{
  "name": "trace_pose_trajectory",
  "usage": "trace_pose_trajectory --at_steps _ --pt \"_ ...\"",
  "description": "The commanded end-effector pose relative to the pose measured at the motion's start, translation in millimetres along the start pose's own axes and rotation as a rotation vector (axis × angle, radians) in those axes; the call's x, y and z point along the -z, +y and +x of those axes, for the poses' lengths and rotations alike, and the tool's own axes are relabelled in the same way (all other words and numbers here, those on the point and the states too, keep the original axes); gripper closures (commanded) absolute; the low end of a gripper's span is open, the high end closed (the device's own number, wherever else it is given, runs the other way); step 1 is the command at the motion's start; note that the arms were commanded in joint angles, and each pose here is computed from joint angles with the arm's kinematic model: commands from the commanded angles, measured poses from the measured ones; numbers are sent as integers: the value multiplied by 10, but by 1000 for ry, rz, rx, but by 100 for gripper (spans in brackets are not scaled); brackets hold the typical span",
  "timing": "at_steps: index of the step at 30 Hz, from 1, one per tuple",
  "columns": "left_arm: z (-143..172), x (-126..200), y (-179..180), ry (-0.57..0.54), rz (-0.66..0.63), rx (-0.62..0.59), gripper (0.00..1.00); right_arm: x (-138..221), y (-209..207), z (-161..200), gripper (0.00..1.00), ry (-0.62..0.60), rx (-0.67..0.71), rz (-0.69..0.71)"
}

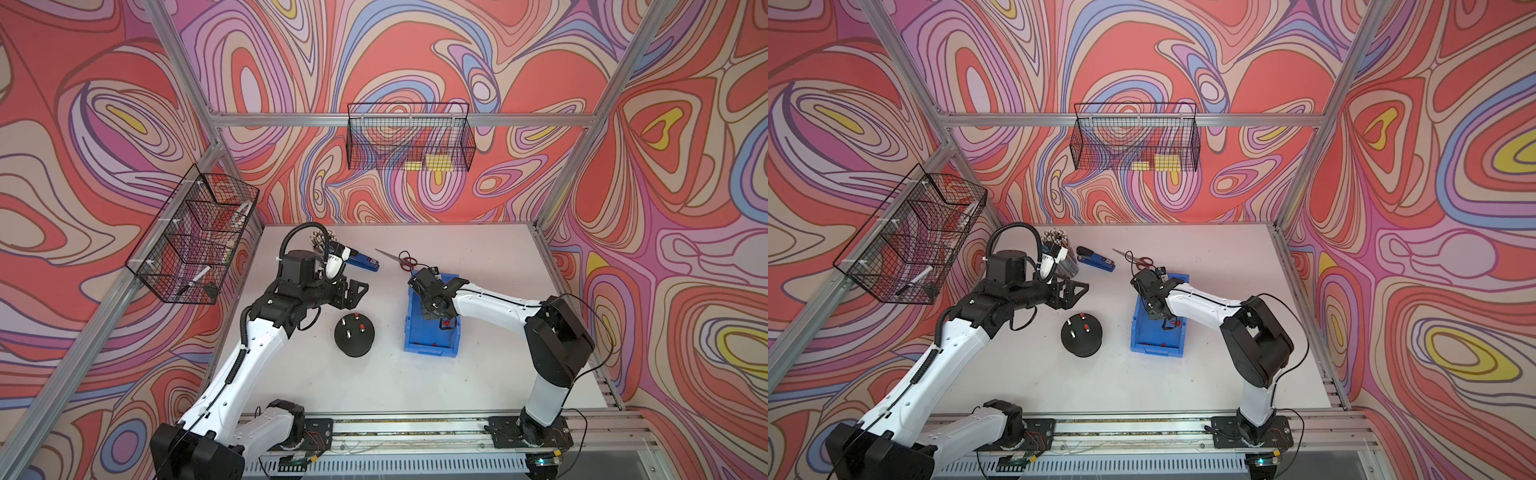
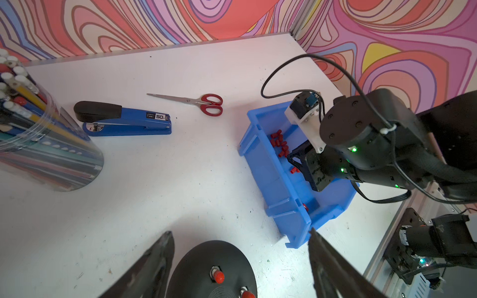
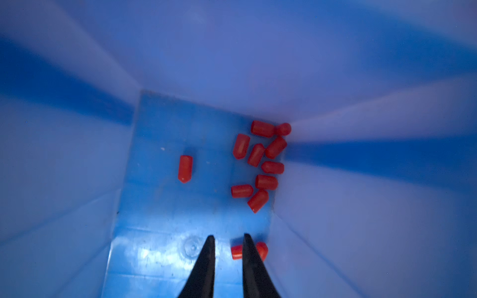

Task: Cover the protruding screws with screw protection sleeves
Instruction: Pick up the screw protection sleeve from the storage box.

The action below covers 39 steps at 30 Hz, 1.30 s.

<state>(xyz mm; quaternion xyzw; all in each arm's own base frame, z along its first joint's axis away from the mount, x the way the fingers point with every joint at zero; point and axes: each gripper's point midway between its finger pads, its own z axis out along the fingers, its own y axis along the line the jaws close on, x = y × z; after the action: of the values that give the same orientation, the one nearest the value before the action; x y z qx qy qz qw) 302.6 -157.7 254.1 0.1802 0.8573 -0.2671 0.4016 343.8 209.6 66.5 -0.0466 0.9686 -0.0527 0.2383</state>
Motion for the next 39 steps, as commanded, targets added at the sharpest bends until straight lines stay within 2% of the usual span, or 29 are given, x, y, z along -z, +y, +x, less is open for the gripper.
trace_pose_trajectory --at_steps 1,5,16,28,39 --pt "-25 48 -8 -3 -14 2 18 -21 221 -172 78 -85 -8 -111" --pt "-9 42 14 1 -24 4 18 -72 304 -202 77 -118 -21 -160" --pt "0 13 19 8 -19 12 19 -326 304 -179 79 -111 -16 -138" --pt "16 -23 45 19 -25 18 19 -449 249 -59 80 -89 -9 -102" --pt "28 -49 59 27 -27 23 19 -525 240 -31 87 -76 1 -92"
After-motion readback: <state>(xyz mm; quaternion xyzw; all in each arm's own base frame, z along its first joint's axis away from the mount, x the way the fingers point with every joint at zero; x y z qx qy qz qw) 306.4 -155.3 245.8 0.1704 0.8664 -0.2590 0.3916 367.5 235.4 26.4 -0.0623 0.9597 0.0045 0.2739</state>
